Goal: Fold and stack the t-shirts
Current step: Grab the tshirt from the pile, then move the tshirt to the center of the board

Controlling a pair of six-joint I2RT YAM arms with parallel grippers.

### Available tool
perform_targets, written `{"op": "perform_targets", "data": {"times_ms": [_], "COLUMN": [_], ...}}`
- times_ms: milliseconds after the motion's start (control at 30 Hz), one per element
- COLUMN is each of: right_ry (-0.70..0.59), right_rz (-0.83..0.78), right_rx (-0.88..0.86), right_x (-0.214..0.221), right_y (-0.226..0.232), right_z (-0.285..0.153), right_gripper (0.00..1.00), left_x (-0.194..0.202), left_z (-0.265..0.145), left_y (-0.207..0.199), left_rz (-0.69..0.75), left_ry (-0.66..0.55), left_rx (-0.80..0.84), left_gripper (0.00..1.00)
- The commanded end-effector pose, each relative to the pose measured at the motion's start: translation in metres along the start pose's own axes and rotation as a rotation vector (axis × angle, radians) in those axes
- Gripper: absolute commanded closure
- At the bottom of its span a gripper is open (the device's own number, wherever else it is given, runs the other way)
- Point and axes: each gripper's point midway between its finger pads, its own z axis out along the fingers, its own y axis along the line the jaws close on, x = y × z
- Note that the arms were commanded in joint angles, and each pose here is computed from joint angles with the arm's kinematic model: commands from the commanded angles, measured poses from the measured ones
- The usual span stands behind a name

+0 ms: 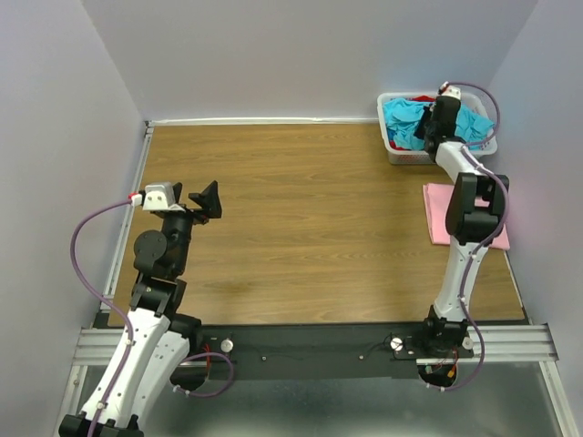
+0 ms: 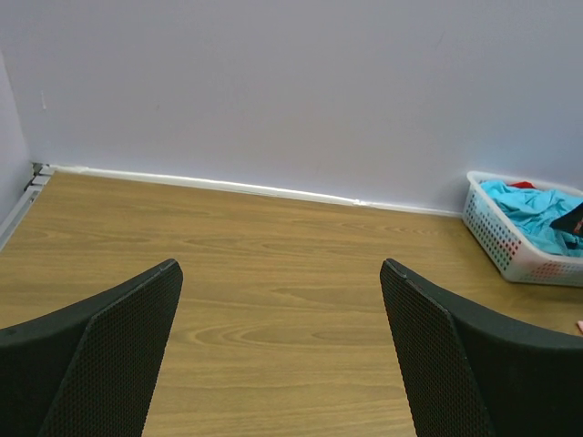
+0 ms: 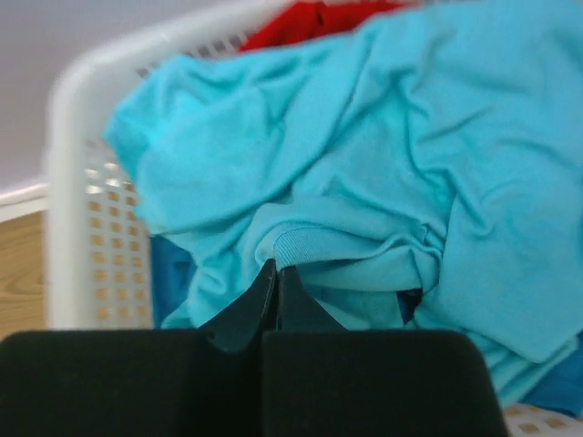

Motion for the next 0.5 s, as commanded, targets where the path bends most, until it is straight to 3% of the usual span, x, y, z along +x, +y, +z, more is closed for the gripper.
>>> {"op": "perform_targets", "data": {"times_ms": [0,100,200,233,333,467], "right_ry": [-0.232,-0.305,-0.304,-0.342,-0.336,-0.23], "right_rz": [-0.05,-0.086,-0.152,-0.168,-0.217,-0.201], "right_rx": [-0.118,-0.225,-0.352,-0.396,-0.552,-0.778], "right_x": [-0.128,-0.169,-0.177,-0.194,-0.188,-0.114], "right_y": [0.028,0.054,0.092,0.107,0.165,0.258], "right_z": [-0.072,-0.123,-0.17,-0.203,-0.271,-0.355], "right_gripper": [0.99,0.99,0.99,0.99,0.99,0.99], "left_x": [-0.013,-0.017,-0.024,-0.028,-0.033,-0.034], "left_z": [-0.006,-0.009,-0.014,-0.016,-0.022,-0.024], "left_y": [-0.005,-0.008,-0.01,-0.01,-0.011,-0.012], "left_rz": [0.001,-0.002,-0.009,-0.011,-0.013,-0.021], "left_ry": [-0.045,-0.058,-0.083,-0.094,-0.109,-0.108], "left_rx": [0.025,0.039,0.051,0.051,0.059,0.065], "left_gripper": [0.03,0.03,0.03,0.03,0.03,0.03]}}
